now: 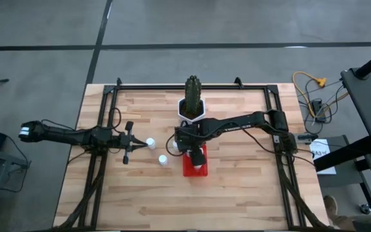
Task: Pick and place pill bottles into a basket
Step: Put the white pill bottle into the red bin
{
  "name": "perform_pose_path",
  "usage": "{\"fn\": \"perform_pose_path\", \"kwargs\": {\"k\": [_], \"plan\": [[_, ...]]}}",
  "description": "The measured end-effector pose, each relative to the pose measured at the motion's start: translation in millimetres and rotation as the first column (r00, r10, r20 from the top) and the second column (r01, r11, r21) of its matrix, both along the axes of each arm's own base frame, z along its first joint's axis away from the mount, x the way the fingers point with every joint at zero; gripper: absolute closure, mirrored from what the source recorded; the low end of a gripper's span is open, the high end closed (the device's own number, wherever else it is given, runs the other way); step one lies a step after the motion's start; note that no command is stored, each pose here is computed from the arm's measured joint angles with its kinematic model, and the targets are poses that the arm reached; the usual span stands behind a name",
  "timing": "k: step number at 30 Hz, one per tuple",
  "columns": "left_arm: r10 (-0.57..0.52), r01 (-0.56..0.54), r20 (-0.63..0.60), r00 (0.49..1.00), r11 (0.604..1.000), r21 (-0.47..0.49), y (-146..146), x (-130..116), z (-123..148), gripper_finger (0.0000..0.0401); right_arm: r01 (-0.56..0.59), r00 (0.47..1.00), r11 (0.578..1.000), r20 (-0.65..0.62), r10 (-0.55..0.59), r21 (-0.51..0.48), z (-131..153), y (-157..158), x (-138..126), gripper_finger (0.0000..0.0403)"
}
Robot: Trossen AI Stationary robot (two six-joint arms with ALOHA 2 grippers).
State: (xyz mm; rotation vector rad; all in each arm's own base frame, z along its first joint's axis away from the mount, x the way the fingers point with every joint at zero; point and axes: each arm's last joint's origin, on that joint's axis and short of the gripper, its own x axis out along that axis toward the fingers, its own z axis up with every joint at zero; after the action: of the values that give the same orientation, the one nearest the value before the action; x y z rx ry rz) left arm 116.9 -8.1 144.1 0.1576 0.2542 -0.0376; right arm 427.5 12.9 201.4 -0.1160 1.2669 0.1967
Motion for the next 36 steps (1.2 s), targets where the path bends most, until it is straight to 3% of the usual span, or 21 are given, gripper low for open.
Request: {"fn": "perform_pose_path", "kwargs": {"k": [5, 19, 36], "plan": [[0.000, 0.000, 0.000, 1.000, 1.000, -0.001, 0.0, 0.0, 0.0, 0.0398, 0.015, 1.000, 1.000, -0.001, -0.015, 0.004, -0.3, 0.0, -0.1, 0.0213], [0.000, 0.000, 0.001, 1.000, 1.000, -0.002, 0.0, 0.0, 0.1, 0.0398, 0.007, 1.000, 1.000, 0.010, -0.007, 0.003, 3.9, 0.5, 1.4, 0.0235], [0.000, 0.000, 0.000, 1.000, 1.000, -0.002, 0.0, 0.0, 0.0, 0.0398, -0.006, 1.000, 1.000, 0.015, 0.006, 0.002, 6.2, 0.4, 1.6, 0.0218]]}}
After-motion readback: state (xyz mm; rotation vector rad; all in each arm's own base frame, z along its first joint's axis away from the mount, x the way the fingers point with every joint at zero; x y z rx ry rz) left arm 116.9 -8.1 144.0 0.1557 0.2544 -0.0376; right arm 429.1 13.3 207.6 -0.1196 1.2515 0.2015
